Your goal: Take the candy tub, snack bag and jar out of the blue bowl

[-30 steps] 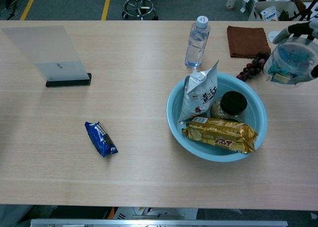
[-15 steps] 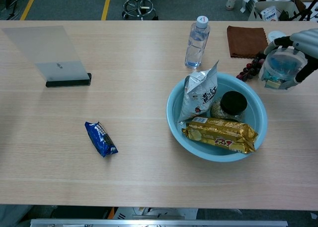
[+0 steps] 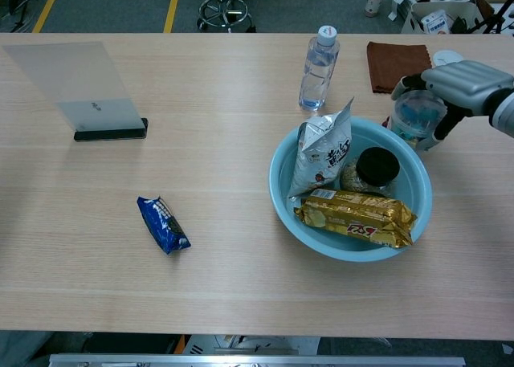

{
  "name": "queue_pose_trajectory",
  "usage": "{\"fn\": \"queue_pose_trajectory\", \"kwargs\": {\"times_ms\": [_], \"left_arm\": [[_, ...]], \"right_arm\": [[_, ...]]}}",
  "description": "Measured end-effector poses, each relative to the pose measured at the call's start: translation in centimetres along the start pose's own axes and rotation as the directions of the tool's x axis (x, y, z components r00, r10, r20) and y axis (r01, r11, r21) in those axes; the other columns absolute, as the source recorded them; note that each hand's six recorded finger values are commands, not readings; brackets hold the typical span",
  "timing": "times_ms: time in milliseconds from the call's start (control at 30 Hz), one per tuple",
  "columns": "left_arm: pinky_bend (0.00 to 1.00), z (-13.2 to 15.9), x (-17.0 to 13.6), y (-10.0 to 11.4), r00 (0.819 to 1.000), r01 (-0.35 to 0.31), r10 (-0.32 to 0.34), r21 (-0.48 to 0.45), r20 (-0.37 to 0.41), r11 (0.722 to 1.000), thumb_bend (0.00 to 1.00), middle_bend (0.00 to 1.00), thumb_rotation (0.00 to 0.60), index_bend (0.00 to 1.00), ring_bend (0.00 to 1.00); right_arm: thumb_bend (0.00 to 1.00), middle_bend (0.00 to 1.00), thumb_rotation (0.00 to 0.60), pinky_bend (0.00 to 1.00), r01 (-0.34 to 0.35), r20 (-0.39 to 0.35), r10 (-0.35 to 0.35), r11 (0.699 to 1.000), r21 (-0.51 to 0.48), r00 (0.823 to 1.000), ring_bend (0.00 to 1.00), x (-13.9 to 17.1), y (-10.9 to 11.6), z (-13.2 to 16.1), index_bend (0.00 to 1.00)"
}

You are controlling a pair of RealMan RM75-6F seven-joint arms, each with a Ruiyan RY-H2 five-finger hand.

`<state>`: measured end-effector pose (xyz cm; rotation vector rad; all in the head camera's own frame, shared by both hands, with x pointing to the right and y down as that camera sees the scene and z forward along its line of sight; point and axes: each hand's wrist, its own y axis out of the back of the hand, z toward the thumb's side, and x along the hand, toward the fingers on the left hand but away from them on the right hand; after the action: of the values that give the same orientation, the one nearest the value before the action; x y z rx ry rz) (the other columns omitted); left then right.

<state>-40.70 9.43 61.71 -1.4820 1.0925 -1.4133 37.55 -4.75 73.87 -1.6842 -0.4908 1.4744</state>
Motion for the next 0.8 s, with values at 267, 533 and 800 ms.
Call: {"fn": "queue_pose_trajectory", "kwargs": {"times_ms": [267, 533, 800], "left_arm": [[0.25, 0.0, 0.0, 0.1, 1.0, -0.004, 0.004, -0.002, 0.003, 1.0, 0.29, 0.23, 0.6, 0.23, 0.18], [0.25, 0.2, -0.1, 0.1, 1.0, -0.007, 0.007, -0.005, 0.013, 1.0, 0.29, 0.23, 0.6, 0.23, 0.18], [0.25, 0.0, -0.2, 0.2, 1.0, -0.01, 0.01, -0.003, 0.008, 1.0, 0.29, 0.23, 0.6, 0.23, 0.18]], "right_arm": [[0.16, 0.1, 0.6, 0.33, -0.053, -0.009, 0.053, 0.999, -0.007, 0.999, 0.09, 0.5, -0.1, 0.4, 0.0], [0.16, 0.06, 0.6, 0.29, -0.05, -0.012, 0.05, 0.999, 0.006, 0.999, 0.06, 1.2, 0.4, 0.1, 0.0], [0.16, 0.04, 0.6, 0.26, -0.07, -0.01, 0.071, 0.997, 0.011, 0.997, 0.03, 1.1, -0.4, 0.1, 0.0]]}}
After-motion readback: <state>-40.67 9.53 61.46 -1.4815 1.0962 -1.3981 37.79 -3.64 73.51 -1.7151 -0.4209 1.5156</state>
